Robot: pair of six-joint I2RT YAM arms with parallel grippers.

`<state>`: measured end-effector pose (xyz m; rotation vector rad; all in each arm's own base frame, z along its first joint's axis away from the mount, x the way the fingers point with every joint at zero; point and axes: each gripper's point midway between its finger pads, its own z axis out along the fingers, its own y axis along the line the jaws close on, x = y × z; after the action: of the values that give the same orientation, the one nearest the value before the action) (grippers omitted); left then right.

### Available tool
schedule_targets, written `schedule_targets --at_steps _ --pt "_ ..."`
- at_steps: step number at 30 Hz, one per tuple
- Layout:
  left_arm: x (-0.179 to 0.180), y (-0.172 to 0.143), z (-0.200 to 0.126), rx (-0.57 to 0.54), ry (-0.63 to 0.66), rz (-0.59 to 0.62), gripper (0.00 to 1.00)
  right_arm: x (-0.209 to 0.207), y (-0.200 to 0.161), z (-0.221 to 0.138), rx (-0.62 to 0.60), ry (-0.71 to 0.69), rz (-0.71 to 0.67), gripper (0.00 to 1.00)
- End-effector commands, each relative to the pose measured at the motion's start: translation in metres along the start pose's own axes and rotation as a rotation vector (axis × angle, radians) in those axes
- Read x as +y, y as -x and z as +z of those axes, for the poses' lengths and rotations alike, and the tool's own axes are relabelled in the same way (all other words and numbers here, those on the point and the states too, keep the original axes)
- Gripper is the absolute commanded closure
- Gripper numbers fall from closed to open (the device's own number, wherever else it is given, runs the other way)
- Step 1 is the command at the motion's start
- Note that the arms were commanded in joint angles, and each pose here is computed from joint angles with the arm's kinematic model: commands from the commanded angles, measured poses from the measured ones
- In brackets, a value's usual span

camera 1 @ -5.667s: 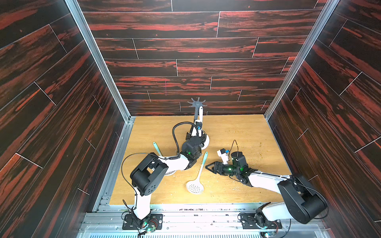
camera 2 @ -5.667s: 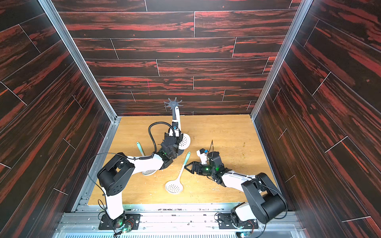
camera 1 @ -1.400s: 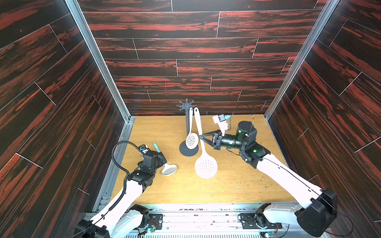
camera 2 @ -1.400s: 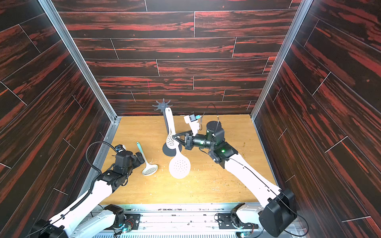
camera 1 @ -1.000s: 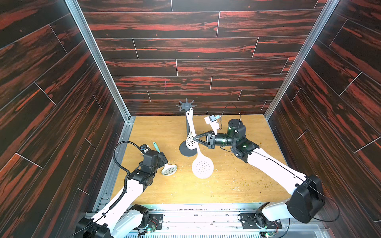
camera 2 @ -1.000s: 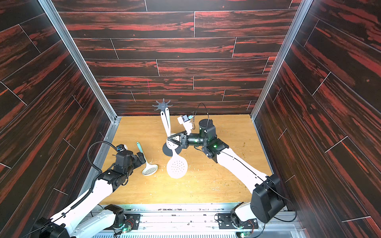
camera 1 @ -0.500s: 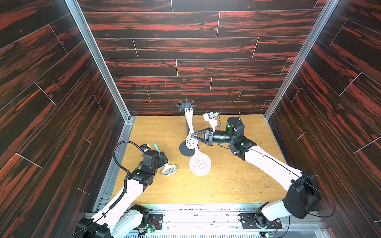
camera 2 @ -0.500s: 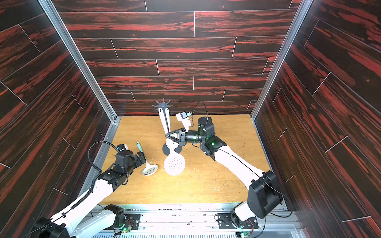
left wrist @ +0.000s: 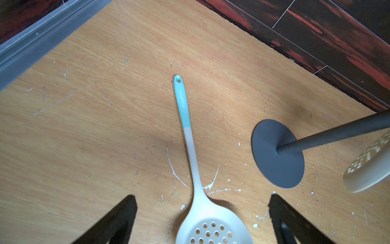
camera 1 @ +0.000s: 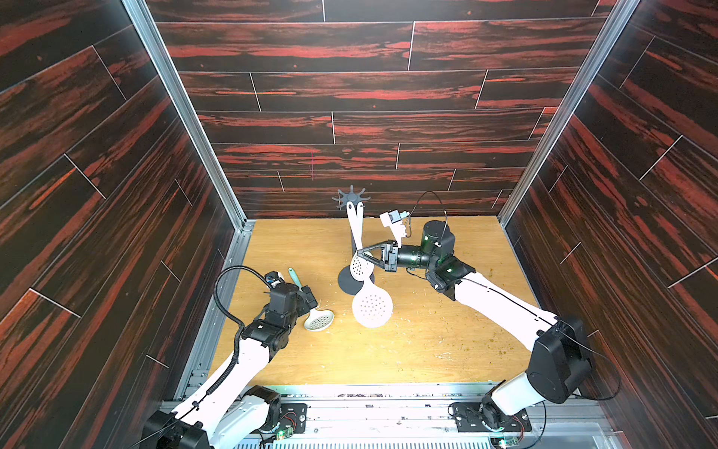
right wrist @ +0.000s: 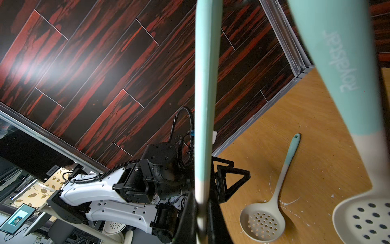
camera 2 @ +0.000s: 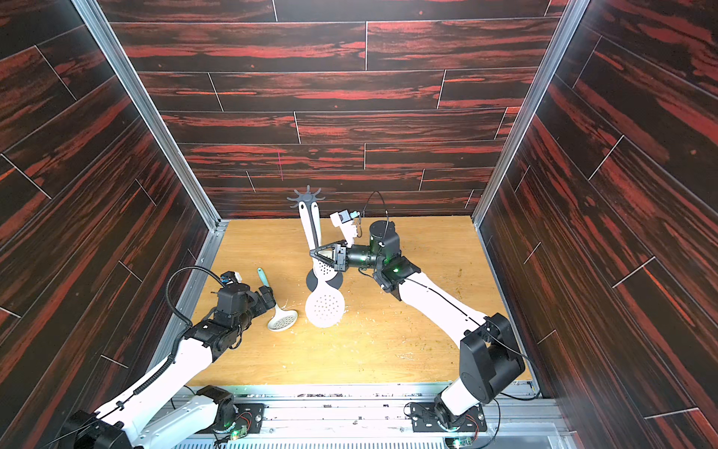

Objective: Hang the skimmer on the kitchen utensil rack
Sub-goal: Hang the skimmer on the rack.

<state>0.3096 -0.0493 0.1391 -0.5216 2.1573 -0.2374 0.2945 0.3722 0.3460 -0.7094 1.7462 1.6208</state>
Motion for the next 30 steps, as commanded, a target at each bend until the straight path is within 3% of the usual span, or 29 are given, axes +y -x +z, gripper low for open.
schedule_targets --at_steps 1,30 --pt "-0.002 0.007 -0.003 -0.019 -0.009 0.0 0.0 -0.001 0.002 -0.002 -0.019 -0.002 -0.003 1.0" --pt "-0.006 0.005 -0.005 0.002 -0.029 0.003 0.0 -0.036 -0.003 0.007 -0.006 0.005 0.093 1.0"
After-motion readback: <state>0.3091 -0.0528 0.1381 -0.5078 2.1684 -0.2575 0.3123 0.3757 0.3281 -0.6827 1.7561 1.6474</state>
